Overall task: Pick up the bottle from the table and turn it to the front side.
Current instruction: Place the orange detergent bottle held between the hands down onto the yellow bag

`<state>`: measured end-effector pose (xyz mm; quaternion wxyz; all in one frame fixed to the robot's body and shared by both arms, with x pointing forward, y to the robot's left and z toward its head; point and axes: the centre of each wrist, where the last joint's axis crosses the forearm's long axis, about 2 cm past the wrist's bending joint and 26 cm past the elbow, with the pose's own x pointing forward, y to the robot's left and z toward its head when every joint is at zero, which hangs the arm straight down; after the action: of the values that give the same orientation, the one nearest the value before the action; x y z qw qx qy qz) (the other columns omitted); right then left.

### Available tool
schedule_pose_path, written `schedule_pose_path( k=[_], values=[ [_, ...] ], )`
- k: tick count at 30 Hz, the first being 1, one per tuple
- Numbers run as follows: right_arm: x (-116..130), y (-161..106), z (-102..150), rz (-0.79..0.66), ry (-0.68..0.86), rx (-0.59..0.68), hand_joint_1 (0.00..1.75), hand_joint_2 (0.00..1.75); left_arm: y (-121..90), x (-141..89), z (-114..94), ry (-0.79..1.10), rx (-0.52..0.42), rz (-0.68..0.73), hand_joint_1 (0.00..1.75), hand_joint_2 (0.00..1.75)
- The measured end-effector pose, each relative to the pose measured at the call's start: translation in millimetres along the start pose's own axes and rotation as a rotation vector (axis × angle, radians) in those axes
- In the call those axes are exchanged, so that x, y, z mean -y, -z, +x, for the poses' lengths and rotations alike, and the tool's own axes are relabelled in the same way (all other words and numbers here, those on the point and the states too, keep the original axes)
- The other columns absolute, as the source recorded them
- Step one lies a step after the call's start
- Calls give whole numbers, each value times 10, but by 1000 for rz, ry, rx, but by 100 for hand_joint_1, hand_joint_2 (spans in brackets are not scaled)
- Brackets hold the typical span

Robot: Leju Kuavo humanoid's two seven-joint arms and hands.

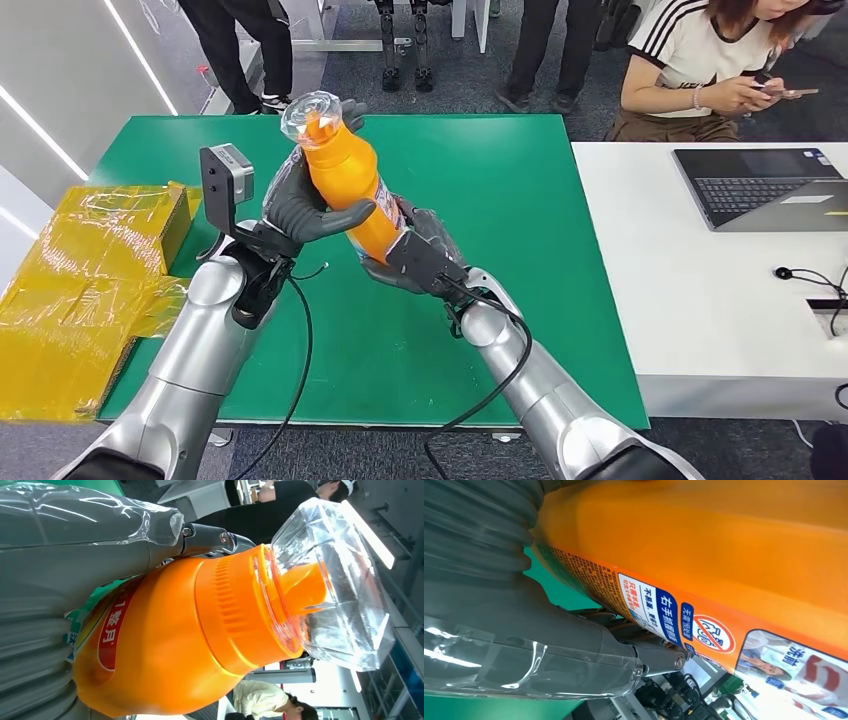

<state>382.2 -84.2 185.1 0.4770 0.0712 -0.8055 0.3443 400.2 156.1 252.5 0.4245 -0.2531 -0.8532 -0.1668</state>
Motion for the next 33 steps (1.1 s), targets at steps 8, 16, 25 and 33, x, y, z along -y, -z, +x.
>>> schedule_pose_path(
  k=[8,16,25,33],
  values=[
    [-22,15,-18,8,7,-8,175,175,-16,-28,-20,-17,-3,11,175,175],
    [-43,20,-24,8,17,-5,175,175,-26,-60,-32,-57,-3,7,175,175],
    [-37,-14,-55,-7,46,8,175,175,-42,-87,-35,-96,-6,-14,175,175],
    [-33,-25,-65,-9,48,6,104,175,-43,-86,-36,-97,-6,-16,175,175]
  ],
)
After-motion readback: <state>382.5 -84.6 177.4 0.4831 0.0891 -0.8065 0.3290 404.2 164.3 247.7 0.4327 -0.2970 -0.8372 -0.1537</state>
